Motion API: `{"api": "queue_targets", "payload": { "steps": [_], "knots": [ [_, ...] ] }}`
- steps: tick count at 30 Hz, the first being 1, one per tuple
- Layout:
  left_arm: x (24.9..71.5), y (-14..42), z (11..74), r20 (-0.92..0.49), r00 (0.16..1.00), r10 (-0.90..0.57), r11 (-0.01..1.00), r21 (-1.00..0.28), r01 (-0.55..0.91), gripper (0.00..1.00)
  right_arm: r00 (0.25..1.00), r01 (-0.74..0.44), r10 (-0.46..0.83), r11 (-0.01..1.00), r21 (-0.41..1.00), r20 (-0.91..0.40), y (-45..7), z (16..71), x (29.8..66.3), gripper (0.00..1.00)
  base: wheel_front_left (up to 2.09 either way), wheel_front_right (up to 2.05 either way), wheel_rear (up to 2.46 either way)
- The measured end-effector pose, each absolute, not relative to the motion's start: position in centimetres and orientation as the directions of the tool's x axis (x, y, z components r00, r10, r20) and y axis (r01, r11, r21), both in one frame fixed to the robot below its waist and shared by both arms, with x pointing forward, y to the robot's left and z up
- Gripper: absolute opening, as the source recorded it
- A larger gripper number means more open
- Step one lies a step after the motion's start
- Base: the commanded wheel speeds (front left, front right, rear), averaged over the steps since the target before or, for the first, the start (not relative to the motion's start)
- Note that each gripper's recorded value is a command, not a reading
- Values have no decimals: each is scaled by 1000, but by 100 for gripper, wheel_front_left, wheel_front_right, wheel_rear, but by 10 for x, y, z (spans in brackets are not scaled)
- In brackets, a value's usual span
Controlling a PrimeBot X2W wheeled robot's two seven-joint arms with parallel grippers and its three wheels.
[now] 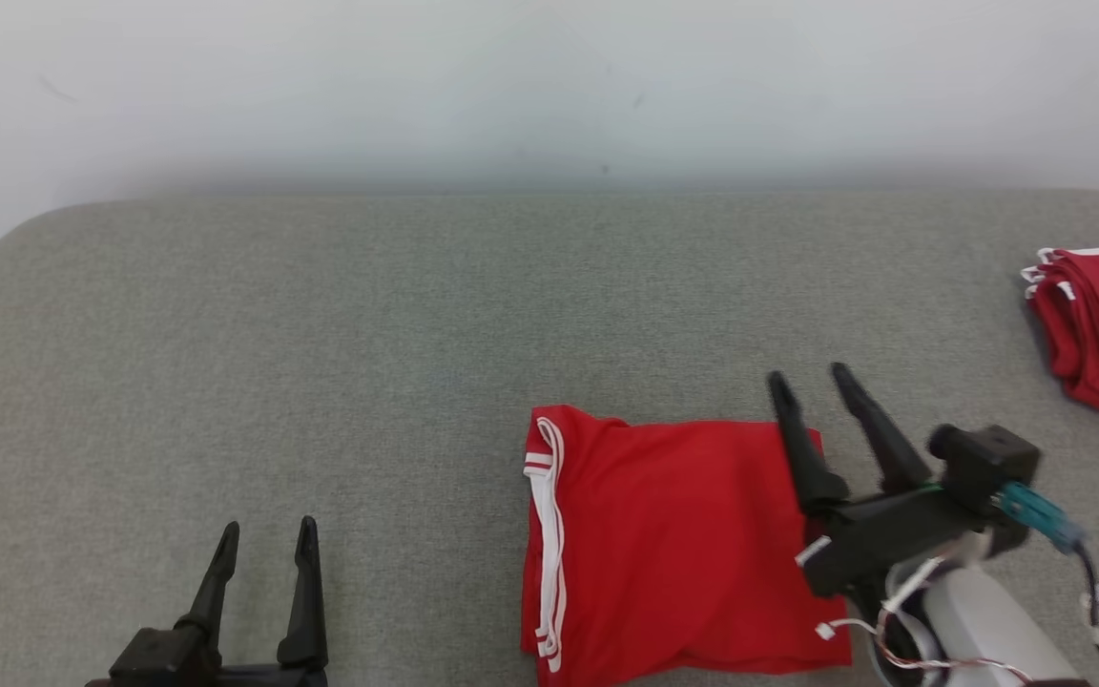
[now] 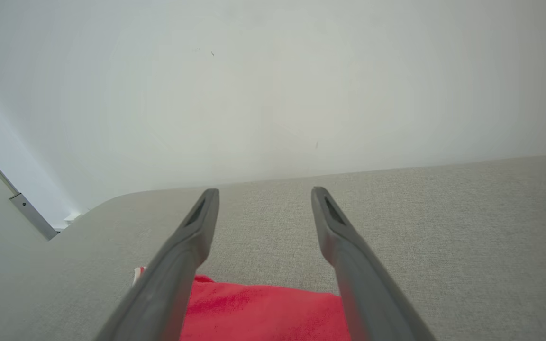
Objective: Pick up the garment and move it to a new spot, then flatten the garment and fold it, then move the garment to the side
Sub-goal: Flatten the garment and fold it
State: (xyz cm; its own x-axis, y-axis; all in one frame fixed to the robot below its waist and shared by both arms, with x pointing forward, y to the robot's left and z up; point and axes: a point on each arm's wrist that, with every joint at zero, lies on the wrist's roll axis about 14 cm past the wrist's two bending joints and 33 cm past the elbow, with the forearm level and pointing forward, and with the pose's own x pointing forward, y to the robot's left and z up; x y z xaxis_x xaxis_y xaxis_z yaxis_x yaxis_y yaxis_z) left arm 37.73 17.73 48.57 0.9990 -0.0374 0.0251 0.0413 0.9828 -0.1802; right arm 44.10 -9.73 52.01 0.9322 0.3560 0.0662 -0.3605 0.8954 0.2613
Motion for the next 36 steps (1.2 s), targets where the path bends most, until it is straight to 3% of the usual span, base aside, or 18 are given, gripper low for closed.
{"api": "queue_targets", "payload": {
  "steps": [9, 16, 26, 36],
  "knots": [
    [380, 174, 496, 56, 997, -55, 986, -158, 63, 100, 976, -205, 183, 952, 227, 115, -165, 524, 414, 100, 0, 0, 0],
    [377, 175, 501, 72, 996, -58, 987, -146, 68, 100, 990, -117, 94, 963, 242, 107, -187, 515, 383, 100, 0, 0, 0],
    [366, 178, 502, 76, 996, -55, 991, -119, 63, 100, 993, -84, 63, 972, 219, 103, -193, 511, 351, 100, 0, 0, 0],
    [355, 182, 511, 103, 993, -48, 994, -94, 58, 100, 992, -97, 78, 976, 197, 101, -185, 510, 344, 100, 0, 0, 0]
  ]
}}
